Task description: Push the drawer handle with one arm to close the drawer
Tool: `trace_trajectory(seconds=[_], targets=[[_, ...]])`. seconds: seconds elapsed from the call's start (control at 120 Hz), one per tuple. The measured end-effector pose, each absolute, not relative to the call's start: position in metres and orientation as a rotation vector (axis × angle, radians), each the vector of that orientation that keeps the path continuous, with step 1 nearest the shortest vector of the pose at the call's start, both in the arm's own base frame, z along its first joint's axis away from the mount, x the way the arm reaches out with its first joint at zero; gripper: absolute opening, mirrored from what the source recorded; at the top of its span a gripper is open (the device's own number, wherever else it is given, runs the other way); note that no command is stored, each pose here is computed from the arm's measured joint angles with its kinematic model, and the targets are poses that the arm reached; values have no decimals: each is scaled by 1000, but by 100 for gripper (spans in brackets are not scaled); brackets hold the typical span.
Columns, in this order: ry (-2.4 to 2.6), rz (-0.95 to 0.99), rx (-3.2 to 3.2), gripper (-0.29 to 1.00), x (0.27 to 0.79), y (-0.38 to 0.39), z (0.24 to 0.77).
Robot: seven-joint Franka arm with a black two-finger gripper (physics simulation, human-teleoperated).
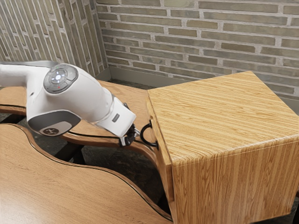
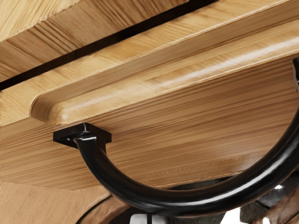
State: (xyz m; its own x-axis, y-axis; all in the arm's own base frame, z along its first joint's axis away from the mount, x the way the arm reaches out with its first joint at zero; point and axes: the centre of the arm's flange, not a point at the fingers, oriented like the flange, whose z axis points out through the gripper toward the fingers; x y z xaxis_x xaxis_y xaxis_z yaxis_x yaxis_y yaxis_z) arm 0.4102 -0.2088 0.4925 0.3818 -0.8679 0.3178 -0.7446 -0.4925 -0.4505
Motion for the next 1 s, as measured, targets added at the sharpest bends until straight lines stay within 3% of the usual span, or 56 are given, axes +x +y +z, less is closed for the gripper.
trace_trajectory(seconds=[0.183, 0.383, 0.617, 0.817, 1.0], targets=[[1415, -792, -2406, -8, 416, -214, 492], [1294, -628, -2509, -8, 419, -194, 486], [1022, -543, -2674, -7, 457, -174, 558], [777, -342, -2843, 36, 485, -135, 576], [704, -209, -2884, 56, 485, -125, 565]])
